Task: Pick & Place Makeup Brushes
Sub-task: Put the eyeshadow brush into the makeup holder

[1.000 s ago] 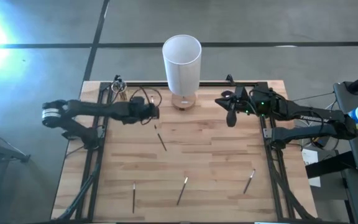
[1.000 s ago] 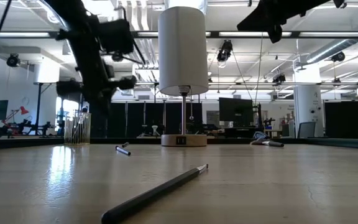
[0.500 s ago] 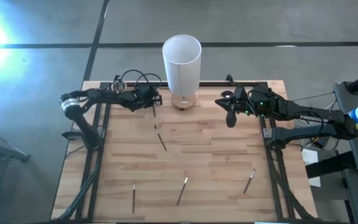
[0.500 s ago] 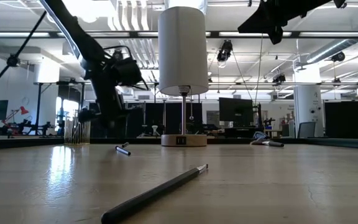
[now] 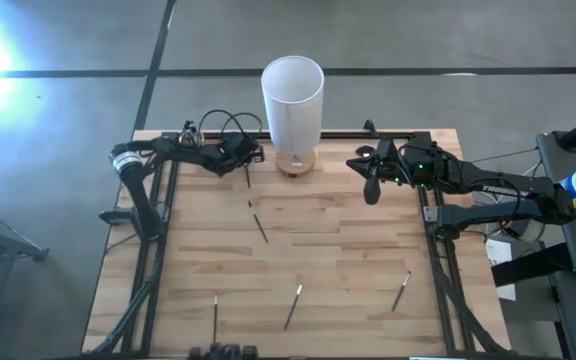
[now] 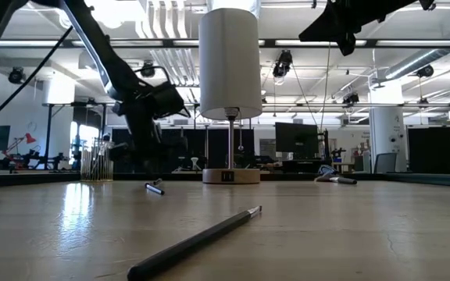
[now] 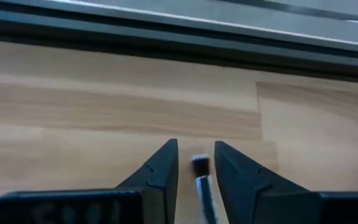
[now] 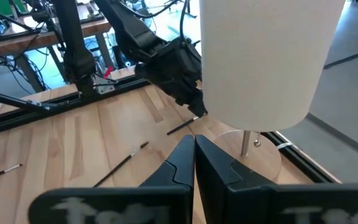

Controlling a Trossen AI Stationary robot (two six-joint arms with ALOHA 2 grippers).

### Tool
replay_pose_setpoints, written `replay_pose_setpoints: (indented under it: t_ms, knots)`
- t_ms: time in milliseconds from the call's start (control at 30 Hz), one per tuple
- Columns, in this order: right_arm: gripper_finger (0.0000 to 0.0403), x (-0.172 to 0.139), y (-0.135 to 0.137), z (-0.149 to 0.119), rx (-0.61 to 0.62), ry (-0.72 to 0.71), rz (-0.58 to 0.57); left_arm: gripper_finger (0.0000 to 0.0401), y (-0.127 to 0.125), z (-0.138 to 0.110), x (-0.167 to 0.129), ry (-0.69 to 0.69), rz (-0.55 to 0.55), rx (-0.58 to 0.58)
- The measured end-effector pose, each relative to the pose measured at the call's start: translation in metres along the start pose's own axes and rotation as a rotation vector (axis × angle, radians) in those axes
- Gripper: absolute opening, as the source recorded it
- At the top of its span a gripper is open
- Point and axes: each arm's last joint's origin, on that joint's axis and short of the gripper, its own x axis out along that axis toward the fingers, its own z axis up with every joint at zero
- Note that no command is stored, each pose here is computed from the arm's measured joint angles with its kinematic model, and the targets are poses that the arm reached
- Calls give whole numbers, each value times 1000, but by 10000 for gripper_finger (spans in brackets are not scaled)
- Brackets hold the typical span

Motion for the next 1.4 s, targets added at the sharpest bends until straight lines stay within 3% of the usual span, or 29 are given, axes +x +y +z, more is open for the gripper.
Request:
replay_pose_setpoints:
  t_ms: [333,567,767,1067,1200,1400]
  knots:
    - [8,0,0,0,2,-2,-7,90,-1,-3,14,9,33,6]
    - [8,0,-1,0,2,-5,-25,13,2,-5,14,29,53,15]
    - [8,0,-1,0,2,-6,-25,1,1,1,4,61,22,37]
    - [8,0,-1,0,2,-6,-25,0,2,39,-62,-84,-73,25]
    - [8,0,-1,0,-1,-7,-24,0,8,52,-100,-195,-126,-7]
    - [8,0,-1,0,-7,-8,-28,0,15,65,-157,-402,-138,41]
